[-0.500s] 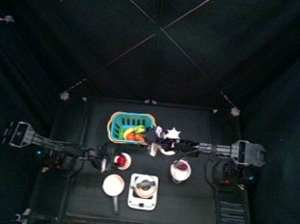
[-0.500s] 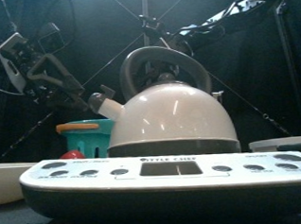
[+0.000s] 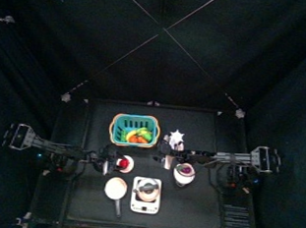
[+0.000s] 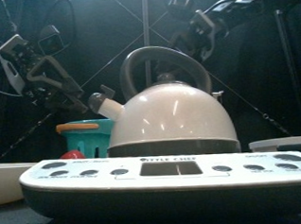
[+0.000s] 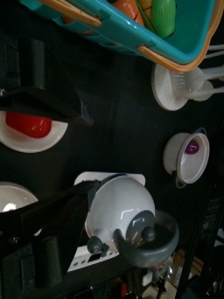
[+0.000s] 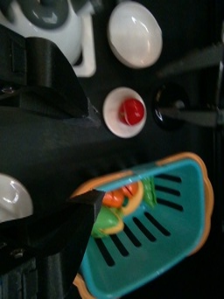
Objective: Grab eggplant
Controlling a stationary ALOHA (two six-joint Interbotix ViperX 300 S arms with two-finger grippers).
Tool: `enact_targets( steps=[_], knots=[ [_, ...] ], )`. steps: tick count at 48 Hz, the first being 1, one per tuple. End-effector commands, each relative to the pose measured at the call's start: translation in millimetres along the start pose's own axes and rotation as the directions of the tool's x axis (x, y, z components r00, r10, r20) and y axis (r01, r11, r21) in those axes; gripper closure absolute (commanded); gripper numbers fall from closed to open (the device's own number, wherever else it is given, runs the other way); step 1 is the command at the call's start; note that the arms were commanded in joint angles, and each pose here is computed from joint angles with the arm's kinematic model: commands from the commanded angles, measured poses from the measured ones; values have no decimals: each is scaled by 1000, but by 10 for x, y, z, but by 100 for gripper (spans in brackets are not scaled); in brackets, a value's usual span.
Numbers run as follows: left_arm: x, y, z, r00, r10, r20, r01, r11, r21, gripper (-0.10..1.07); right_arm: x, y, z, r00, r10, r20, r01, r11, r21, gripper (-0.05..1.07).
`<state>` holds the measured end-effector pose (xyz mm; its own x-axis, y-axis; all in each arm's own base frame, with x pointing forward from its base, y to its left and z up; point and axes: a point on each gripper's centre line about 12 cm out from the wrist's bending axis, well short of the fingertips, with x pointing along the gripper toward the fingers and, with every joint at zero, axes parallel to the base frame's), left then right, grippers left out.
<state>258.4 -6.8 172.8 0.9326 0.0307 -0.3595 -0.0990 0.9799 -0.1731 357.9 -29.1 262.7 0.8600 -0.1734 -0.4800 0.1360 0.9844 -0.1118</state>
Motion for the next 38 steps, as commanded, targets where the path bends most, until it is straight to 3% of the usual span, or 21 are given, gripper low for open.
enact_targets(
  steps=[1,12,23,28,38],
  knots=[
    [16,-11,66,1000,-2,20,2,1000,-4,9,-343,132,-44,1000,16,6,-16,1000,23,10],
    [20,-18,93,1000,-3,27,3,1000,-4,9,-706,293,-623,985,34,-169,-13,992,123,11],
    [29,-23,113,999,-4,32,4,1000,-2,9,-806,348,-1048,943,57,-328,18,975,223,11],
    [29,-23,113,999,-4,32,4,1000,-3,9,-800,391,-1185,921,69,-384,28,970,241,11],
    [28,-24,123,999,-4,35,5,1000,-5,9,-759,460,-1293,899,82,-431,28,970,242,11]
  ],
)
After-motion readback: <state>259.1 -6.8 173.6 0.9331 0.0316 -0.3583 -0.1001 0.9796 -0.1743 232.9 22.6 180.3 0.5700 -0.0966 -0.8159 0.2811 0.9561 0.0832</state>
